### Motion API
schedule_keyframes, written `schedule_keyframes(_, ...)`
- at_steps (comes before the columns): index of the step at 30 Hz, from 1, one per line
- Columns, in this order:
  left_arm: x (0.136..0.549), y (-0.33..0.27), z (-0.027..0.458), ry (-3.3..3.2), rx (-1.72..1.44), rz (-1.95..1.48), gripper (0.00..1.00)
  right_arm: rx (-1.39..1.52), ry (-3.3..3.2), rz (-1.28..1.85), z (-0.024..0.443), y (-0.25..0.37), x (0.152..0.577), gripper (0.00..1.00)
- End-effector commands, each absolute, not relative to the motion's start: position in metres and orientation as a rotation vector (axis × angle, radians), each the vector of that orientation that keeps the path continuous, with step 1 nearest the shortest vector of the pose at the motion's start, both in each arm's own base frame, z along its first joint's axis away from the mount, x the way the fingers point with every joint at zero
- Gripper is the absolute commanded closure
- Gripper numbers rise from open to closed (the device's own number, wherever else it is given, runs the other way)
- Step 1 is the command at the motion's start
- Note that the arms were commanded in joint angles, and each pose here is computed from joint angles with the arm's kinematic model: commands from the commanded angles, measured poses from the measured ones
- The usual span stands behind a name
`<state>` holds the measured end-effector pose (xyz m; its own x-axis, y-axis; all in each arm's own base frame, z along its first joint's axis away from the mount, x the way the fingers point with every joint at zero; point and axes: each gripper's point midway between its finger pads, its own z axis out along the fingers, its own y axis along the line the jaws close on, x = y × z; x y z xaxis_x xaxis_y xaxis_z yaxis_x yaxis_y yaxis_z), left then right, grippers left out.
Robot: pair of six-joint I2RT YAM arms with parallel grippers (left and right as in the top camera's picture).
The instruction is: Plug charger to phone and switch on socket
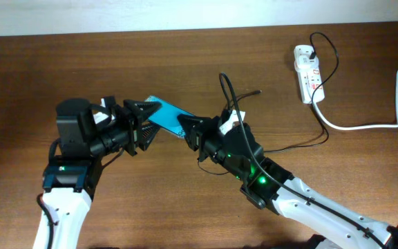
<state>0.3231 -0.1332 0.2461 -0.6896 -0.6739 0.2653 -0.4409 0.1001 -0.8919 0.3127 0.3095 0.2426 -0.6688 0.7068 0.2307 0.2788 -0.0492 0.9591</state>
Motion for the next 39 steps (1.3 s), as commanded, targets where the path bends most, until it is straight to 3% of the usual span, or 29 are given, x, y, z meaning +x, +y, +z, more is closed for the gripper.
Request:
schedule_keyframes(1, 0.32, -0.145, 0.244, 2.192, -1.095, -1.625, 0.4, 1.005, 1.877, 1.859, 0.263, 0.318, 0.307, 0.96)
schedule_keyframes(5, 0.32, -0.145, 0.244, 2.192, -1.095, -1.625, 0.56, 1.002, 1.884, 1.86, 0.263, 0.319, 0.306, 0.96)
schedule_keyframes(12, 0.32, -0.145, 0.244, 2.193, -1.094, -1.626, 0.7, 1.022, 1.912, 1.829, 0.255, 0.318, 0.306, 0.96)
schedule_keyframes(16, 0.32, -0.145, 0.244, 2.192, -1.095, -1.625, 0.83, 1.021, 1.912, 1.829, 0.255, 0.318, 0.306, 0.96)
schedule_keyframes(22, 0.32, -0.145, 0.244, 2.192, -1.095, -1.624, 0.84, 1.021, 1.912, 1.83, 0.255, 0.318, 0.306, 0.96)
schedule_keyframes(24, 0.321, -0.144, 0.244, 2.189, -1.099, -1.617, 0.89, 1.021, 1.912, 1.83, 0.255, 0.318, 0.306, 0.96)
schedule_keyframes(25, 0.321, -0.144, 0.244, 2.189, -1.099, -1.617, 0.86, 1.021, 1.912, 1.831, 0.255, 0.318, 0.306, 0.96)
schedule_keyframes(26, 0.321, -0.144, 0.243, 2.187, -1.101, -1.614, 0.67, 1.02, 1.911, 1.832, 0.255, 0.318, 0.305, 0.96)
schedule_keyframes(31, 0.322, -0.143, 0.243, 2.183, -1.106, -1.606, 0.64, 0.997, 1.895, 1.865, 0.262, 0.32, 0.305, 0.96)
schedule_keyframes(35, 0.322, -0.143, 0.243, 2.183, -1.105, -1.607, 0.82, 0.993, 1.888, 1.87, 0.264, 0.32, 0.305, 0.96)
schedule_keyframes(39, 0.322, -0.143, 0.243, 2.184, -1.105, -1.607, 0.88, 1.002, 1.903, 1.855, 0.26, 0.32, 0.304, 0.96)
